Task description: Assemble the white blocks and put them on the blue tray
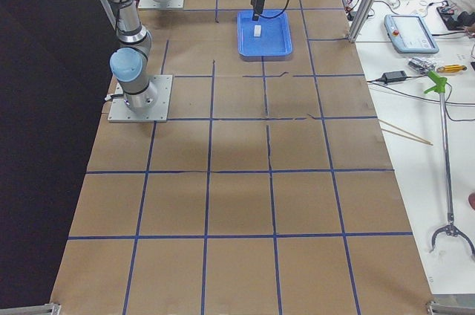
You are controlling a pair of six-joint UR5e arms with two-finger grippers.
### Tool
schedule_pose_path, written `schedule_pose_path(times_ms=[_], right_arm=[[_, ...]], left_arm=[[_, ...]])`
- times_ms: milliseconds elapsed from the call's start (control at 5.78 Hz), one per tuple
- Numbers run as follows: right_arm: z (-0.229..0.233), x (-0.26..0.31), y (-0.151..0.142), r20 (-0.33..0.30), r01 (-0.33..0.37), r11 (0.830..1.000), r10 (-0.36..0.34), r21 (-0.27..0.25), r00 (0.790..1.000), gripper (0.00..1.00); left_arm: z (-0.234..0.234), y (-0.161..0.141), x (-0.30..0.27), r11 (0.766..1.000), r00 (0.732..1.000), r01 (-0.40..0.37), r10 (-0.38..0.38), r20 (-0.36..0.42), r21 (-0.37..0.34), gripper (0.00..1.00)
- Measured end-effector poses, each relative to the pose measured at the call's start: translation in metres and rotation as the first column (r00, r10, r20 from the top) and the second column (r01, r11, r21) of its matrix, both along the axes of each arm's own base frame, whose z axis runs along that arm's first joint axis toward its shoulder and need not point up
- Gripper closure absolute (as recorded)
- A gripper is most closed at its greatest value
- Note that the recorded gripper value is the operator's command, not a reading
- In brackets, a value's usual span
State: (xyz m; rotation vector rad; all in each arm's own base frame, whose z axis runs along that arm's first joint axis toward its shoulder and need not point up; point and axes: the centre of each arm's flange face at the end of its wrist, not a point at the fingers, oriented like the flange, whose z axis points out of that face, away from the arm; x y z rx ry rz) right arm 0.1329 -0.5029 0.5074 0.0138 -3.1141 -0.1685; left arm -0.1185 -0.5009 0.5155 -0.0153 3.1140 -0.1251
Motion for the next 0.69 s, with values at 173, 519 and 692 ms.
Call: schedule_pose_path(times_ms=[173, 519, 692], right_arm=[[0.0007, 0.0006, 0.0008, 0.001, 0.011, 1.0, -0.011, -0.003, 1.0, 0.0], [-0.0005, 0.001, 0.0001, 0.002, 0.013, 1.0, -0.013, -0.002, 1.0, 0.0], [-0.0017, 0.001, 0.0002, 0.002, 0.013, 1.0, -0.013, 0.0, 1.0, 0.0]], left_arm=[[0.0003, 0.0002, 0.0002, 1.0, 1.0, 0.0, 0.0, 0.001, -0.001, 0.01], [0.0005, 0.0004, 0.0, 1.0, 1.0, 0.0, 0.0, 0.002, -0.001, 0.01], [0.0003, 0.0004, -0.0001, 1.0, 1.0, 0.0, 0.0, 0.001, 0.0, 0.01]])
